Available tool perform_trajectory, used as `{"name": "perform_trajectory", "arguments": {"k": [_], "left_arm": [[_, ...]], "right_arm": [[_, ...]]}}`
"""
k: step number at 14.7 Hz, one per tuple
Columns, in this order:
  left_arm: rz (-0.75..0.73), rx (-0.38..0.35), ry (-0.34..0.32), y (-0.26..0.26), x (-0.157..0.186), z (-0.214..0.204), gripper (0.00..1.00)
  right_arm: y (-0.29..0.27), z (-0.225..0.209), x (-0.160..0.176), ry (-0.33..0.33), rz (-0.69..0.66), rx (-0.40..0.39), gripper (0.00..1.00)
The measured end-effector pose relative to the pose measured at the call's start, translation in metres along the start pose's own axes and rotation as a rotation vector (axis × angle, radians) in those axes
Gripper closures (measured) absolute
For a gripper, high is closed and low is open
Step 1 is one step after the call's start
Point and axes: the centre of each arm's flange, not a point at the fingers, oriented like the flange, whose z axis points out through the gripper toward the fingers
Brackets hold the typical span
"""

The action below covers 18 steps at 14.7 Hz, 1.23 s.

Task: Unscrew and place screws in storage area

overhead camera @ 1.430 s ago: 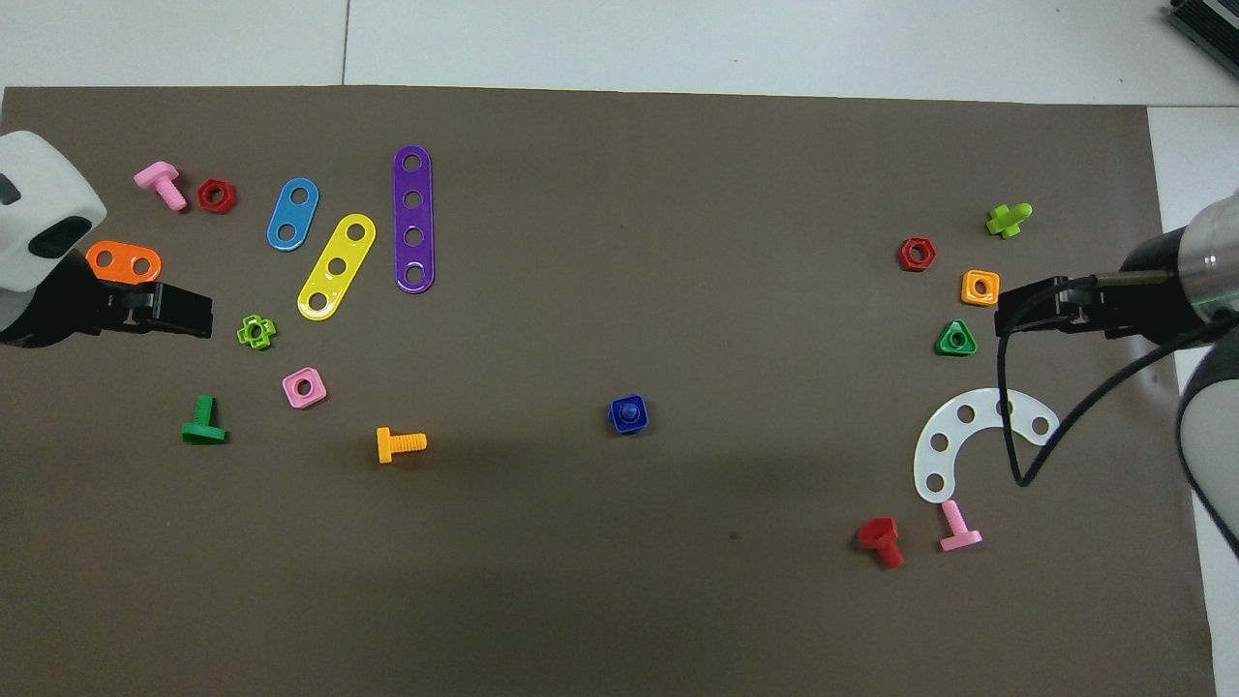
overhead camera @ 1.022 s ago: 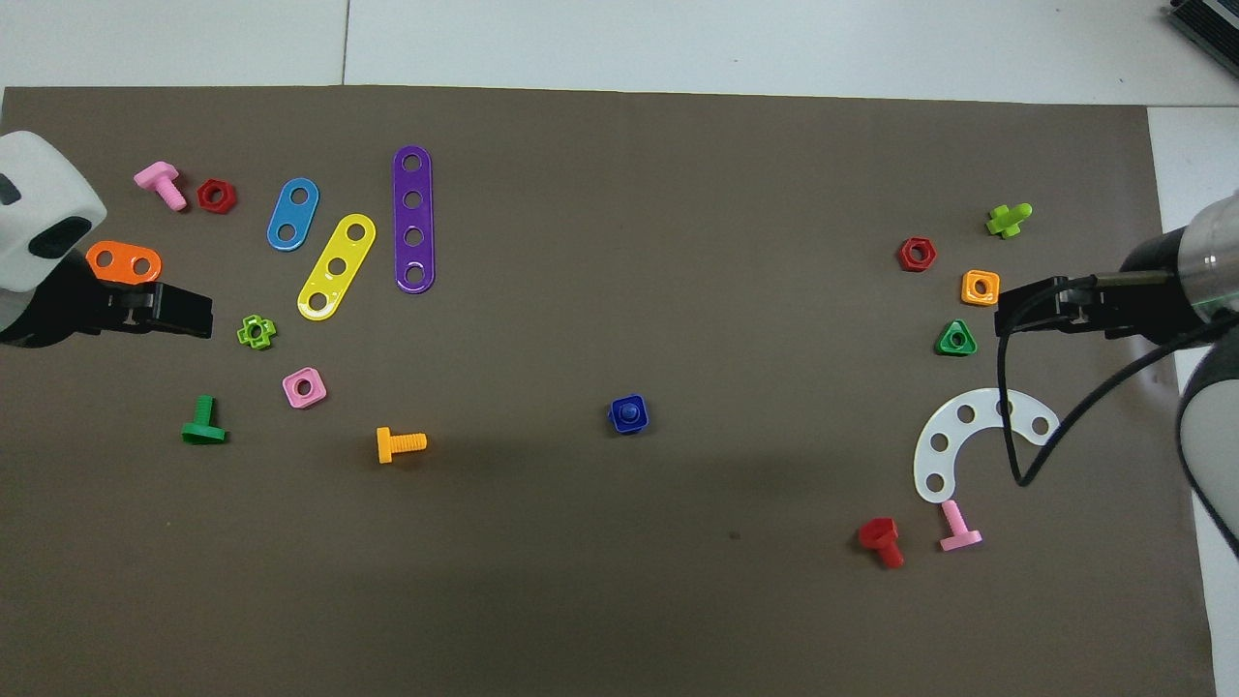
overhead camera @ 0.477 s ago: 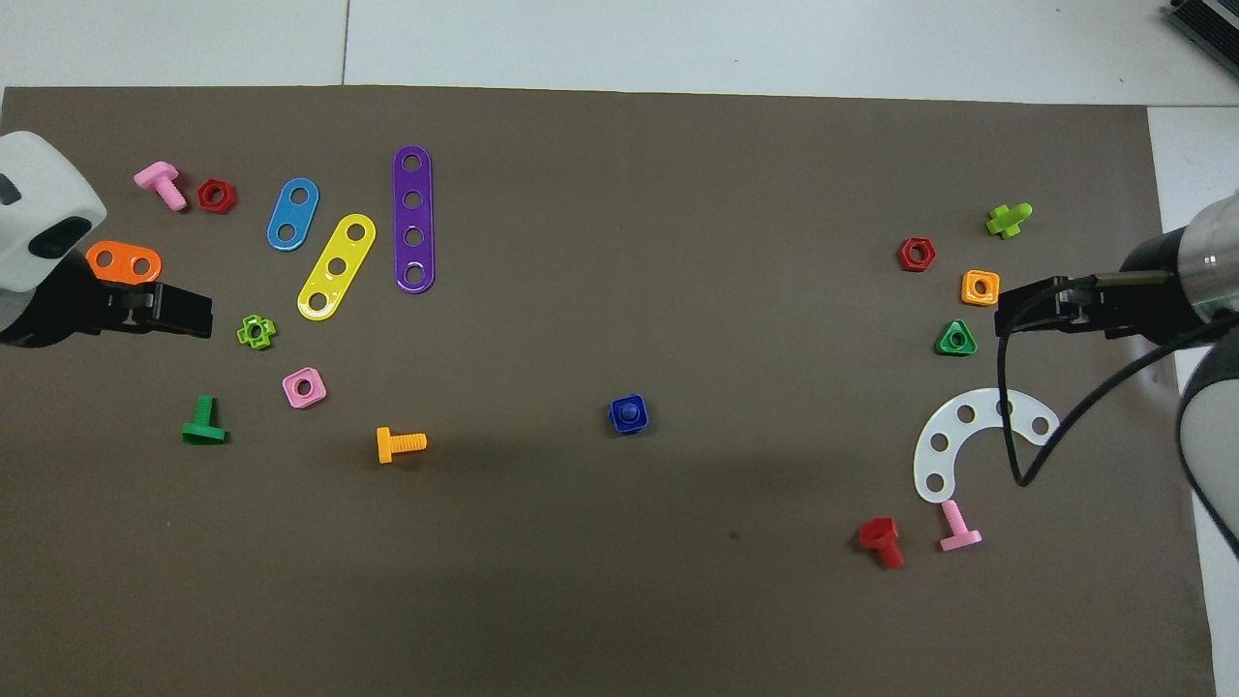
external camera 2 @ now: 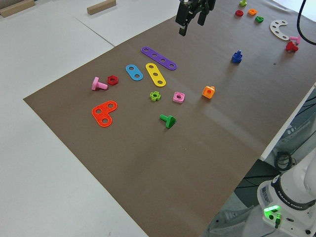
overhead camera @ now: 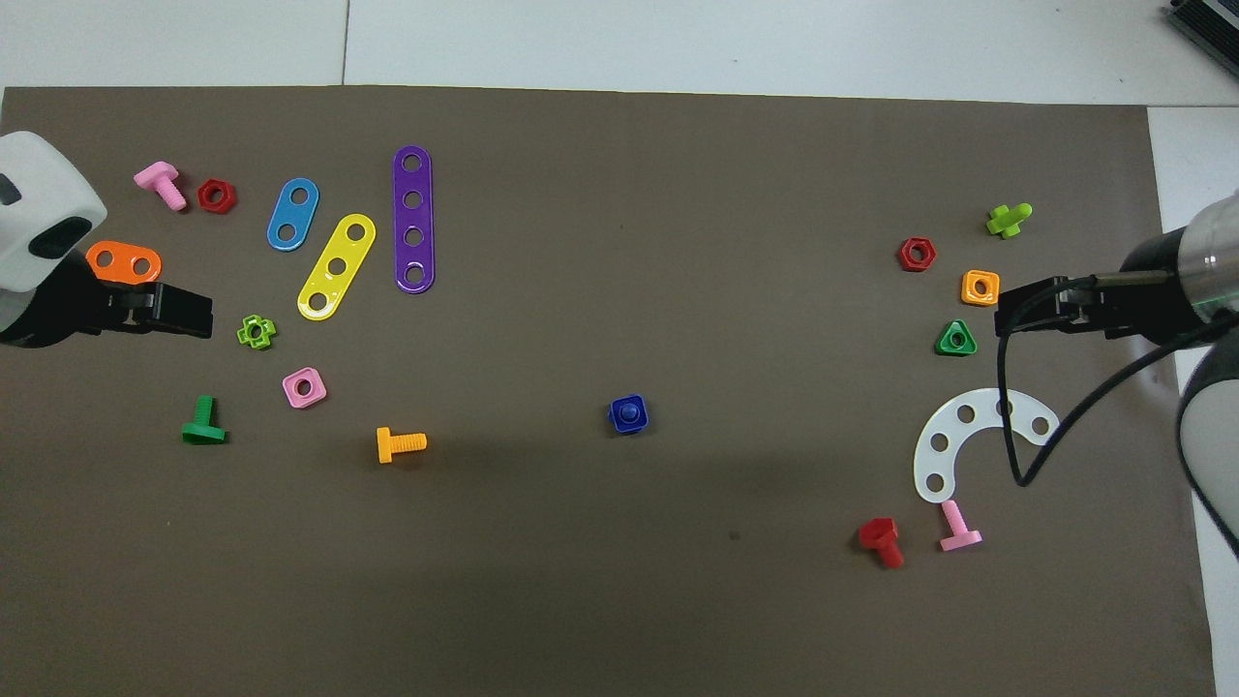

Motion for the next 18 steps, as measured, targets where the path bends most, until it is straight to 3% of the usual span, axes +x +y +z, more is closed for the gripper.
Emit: {"name": "perform_trajectory", "arguments": {"k": [6, 18], "left_arm": [[0.030, 0.001, -0.015, 0.019, -0.002, 0.005, 0.00], [-0.067, -0.030, -0.007, 0.130, -0.014, 0.014, 0.00]], "right_arm": [[0.000, 0.000, 0.000, 0.000, 0.000, 0.000, 0.00], [0.000, 0.000, 0.000, 0.000, 0.000, 0.000, 0.00]]}}
